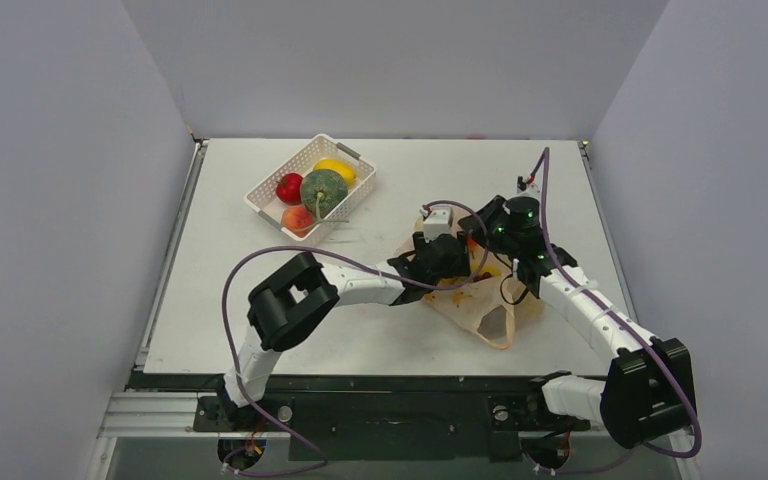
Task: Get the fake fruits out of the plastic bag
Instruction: Take out the fake fruit from the plastic bag, then place the fake fruit in the bin.
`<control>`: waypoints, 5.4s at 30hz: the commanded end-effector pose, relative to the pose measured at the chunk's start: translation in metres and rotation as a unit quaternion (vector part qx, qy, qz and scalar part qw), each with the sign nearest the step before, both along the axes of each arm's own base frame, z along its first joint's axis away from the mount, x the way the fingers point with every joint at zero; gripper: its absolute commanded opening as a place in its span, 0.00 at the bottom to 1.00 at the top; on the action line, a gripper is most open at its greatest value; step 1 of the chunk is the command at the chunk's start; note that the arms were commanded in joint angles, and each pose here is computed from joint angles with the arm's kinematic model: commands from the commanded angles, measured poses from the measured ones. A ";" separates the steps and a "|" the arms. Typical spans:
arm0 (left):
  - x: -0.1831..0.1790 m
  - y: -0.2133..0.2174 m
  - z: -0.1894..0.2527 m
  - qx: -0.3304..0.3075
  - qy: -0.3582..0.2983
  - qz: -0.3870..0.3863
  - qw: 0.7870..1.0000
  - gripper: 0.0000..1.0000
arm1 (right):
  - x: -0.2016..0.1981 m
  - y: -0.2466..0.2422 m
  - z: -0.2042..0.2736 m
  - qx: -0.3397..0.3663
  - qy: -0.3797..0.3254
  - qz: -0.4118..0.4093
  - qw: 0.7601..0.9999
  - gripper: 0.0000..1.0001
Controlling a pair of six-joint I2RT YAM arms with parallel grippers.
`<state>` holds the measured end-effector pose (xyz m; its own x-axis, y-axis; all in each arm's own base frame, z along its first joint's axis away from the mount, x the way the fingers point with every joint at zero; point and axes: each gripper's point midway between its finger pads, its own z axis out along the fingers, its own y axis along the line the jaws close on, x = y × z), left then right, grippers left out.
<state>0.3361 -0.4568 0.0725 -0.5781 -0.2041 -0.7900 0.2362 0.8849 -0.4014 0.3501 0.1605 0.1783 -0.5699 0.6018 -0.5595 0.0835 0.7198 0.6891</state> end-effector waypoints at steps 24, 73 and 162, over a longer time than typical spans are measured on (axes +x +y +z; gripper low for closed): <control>-0.037 -0.009 0.062 -0.170 0.106 -0.214 0.956 0.00 | -0.052 -0.018 -0.014 -0.094 -0.010 0.046 0.994 0.55; -0.193 0.073 0.155 -0.297 0.220 -0.400 0.839 0.00 | -0.047 -0.072 -0.071 -0.142 0.040 -0.086 0.985 0.12; 0.180 0.261 0.188 -0.038 -0.007 0.097 0.994 0.73 | -0.081 -0.049 -0.040 -0.220 0.010 0.031 0.975 0.18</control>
